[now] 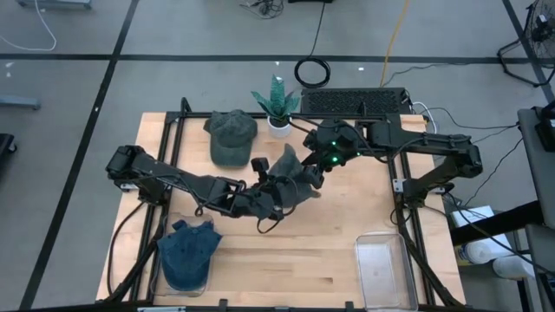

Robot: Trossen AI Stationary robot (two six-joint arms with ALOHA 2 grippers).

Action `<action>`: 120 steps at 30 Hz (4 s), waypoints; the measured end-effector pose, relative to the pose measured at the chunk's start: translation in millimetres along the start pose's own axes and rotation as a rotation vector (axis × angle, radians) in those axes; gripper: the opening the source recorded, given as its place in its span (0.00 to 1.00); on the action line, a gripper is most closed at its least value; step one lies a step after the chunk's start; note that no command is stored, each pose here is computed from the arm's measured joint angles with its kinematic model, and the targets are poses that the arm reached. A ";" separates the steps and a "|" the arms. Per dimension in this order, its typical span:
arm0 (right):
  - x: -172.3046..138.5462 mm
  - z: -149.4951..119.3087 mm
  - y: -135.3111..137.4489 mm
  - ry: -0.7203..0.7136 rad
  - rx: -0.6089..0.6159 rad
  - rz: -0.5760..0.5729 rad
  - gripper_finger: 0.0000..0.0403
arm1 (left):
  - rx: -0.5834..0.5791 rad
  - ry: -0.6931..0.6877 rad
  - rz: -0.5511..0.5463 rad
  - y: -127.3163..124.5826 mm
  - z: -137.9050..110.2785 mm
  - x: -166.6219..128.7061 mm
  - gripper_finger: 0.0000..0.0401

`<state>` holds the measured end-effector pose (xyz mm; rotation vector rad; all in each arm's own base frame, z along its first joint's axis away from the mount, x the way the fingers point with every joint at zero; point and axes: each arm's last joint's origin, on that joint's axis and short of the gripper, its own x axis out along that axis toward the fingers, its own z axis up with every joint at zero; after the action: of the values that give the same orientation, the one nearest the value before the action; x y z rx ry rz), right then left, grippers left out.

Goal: Pick & Place hat
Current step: Put the bottom gray cap into the right transparent bin

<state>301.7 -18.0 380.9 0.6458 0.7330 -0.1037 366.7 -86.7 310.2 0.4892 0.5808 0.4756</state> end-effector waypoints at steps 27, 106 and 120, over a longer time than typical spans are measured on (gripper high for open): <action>-2.2 -3.8 5.7 0.029 -0.122 0.057 0.01 | -0.036 -0.001 0.004 0.2 0.2 0.0 0.05; -193.5 -51.3 24.8 -0.635 -0.478 0.014 0.00 | -0.320 -0.267 -0.595 164.5 -67.5 -212.0 0.08; -200.7 -51.1 18.3 -0.710 -0.501 -0.184 0.00 | -0.526 -0.503 -0.708 160.5 -131.9 -210.1 0.08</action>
<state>127.2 0.3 492.4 0.0362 0.1095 -0.2902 85.6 -36.9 386.4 -0.1203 0.1012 -0.1828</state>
